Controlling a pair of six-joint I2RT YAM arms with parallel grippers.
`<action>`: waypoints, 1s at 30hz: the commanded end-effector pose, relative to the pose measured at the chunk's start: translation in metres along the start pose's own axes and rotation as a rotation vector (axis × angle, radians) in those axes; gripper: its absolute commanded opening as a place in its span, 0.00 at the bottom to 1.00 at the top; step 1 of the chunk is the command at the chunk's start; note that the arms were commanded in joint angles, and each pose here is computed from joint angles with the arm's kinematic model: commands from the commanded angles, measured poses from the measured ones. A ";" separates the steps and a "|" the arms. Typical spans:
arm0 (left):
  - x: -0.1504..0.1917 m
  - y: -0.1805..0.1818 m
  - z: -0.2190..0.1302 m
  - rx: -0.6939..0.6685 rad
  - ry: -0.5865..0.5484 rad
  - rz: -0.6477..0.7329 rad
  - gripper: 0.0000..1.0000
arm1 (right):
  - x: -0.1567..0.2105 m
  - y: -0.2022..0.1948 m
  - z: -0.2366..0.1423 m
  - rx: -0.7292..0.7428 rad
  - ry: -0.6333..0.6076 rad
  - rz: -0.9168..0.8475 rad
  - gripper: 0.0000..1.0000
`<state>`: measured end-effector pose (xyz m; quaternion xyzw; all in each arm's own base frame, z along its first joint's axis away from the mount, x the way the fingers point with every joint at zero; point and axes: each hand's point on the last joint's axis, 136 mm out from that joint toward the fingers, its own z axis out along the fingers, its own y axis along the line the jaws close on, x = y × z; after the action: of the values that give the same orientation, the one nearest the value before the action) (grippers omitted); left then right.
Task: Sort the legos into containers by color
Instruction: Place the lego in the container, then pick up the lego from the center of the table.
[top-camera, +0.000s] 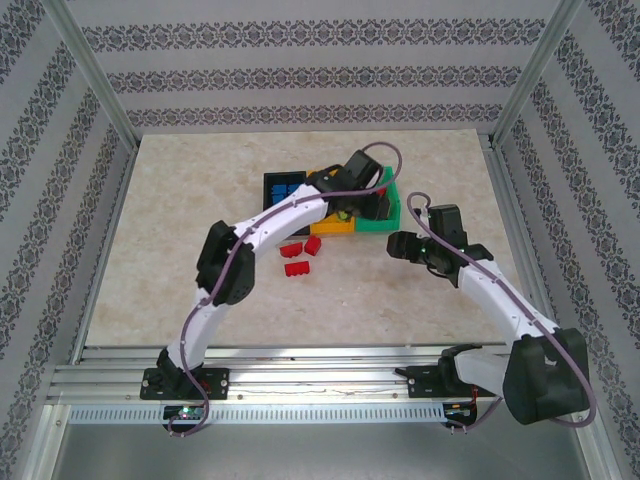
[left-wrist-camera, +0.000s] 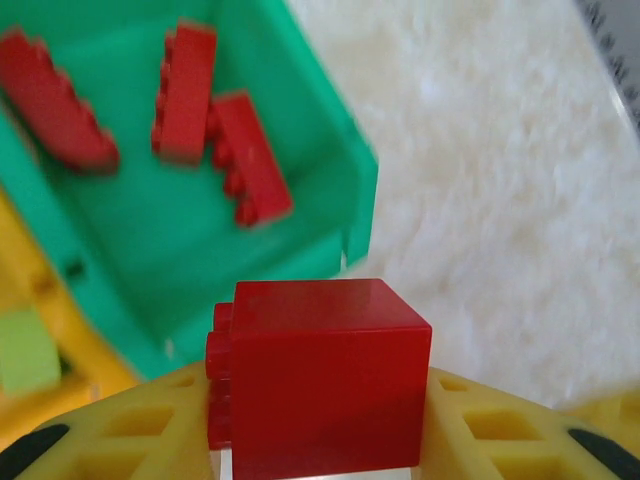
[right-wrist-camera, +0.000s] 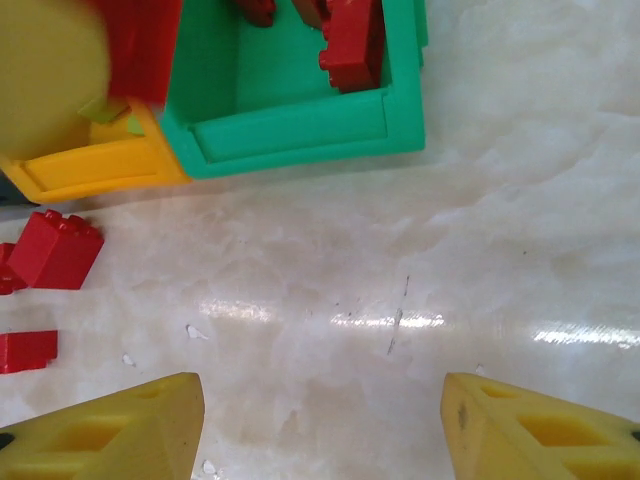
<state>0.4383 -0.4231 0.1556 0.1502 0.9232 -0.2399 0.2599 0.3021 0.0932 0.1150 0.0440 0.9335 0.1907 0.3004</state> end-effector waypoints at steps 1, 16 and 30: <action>-0.020 0.025 0.009 -0.049 0.016 -0.014 0.46 | 0.008 0.001 -0.007 -0.029 -0.001 0.041 0.64; -0.068 0.033 0.009 0.085 -0.090 -0.095 0.72 | 0.036 0.021 -0.010 -0.105 0.049 0.036 0.64; -0.008 0.091 -0.093 0.060 -0.203 -0.211 0.71 | 0.071 0.150 0.049 -0.254 0.199 -0.286 0.80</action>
<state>0.4344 -0.3225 0.1774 0.0713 0.9181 -0.2794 0.2720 0.2526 0.2365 0.0850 -0.1276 0.9358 0.2540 0.2086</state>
